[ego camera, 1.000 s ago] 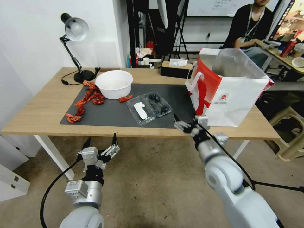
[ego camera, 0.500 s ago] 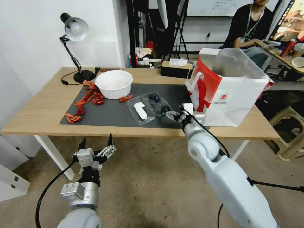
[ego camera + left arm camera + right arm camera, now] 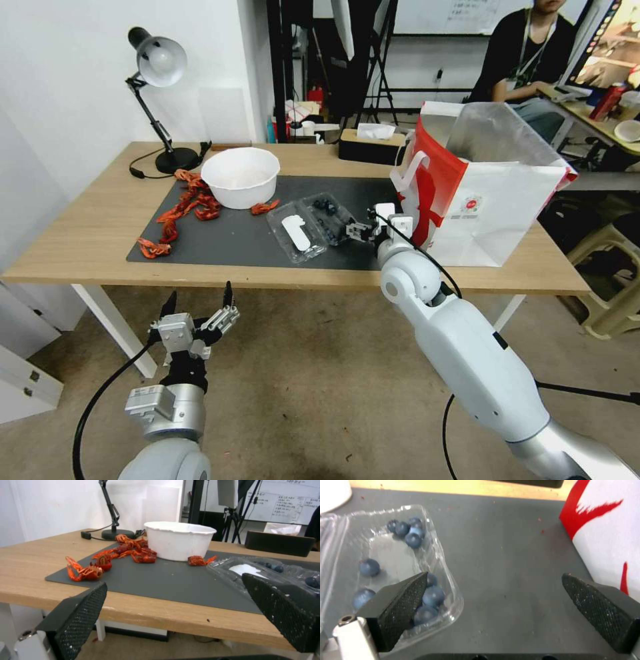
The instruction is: Close the takeout container lid, then place the container into the takeout bag.
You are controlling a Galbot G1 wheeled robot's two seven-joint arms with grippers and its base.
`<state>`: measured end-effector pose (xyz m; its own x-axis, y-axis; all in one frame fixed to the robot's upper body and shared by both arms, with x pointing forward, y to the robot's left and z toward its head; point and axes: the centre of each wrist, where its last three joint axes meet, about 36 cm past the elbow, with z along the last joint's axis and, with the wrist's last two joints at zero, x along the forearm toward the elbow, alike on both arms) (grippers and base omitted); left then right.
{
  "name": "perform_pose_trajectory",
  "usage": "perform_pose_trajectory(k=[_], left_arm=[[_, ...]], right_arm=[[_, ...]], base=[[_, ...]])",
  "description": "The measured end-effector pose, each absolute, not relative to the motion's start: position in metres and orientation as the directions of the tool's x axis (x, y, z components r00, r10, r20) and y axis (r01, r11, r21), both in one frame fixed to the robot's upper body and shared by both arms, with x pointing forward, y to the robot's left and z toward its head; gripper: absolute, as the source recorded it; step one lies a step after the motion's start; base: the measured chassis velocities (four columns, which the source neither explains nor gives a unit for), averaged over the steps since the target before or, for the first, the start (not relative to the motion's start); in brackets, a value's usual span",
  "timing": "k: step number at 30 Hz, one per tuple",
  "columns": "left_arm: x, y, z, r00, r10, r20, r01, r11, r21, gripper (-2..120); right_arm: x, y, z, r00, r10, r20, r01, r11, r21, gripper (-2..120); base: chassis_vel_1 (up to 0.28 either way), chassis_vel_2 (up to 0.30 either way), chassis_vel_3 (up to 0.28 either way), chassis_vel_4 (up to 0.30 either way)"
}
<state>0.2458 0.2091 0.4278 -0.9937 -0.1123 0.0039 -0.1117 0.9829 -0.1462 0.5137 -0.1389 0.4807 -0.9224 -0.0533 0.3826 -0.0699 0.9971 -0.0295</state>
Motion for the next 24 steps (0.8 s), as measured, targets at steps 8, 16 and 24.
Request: perform_pose_trajectory(k=[8,16,24], left_arm=[[0.2459,0.2092,0.4267,-0.994,-0.113,0.003,-0.113,0.983,-0.146,100],[0.2456,0.209,0.4248,-0.993,-0.116,-0.002,-0.115,0.982,-0.148,100],[0.2453,0.209,0.4234,-0.993,-0.119,-0.004,-0.117,0.982,-0.148,100]], right_arm=[[0.5148,-0.1402,0.4801,-0.913,-0.045,0.405,-0.064,0.997,-0.032,100],[0.5161,-0.1409,0.4785,-0.909,-0.04,0.415,-0.056,0.998,-0.027,100],[0.5164,-0.1427,0.4793,-0.906,-0.029,0.422,-0.044,0.999,-0.024,100]], base=[[0.0,0.0,0.0,0.0],[0.0,0.0,0.0,0.0],[0.0,0.0,0.0,0.0]])
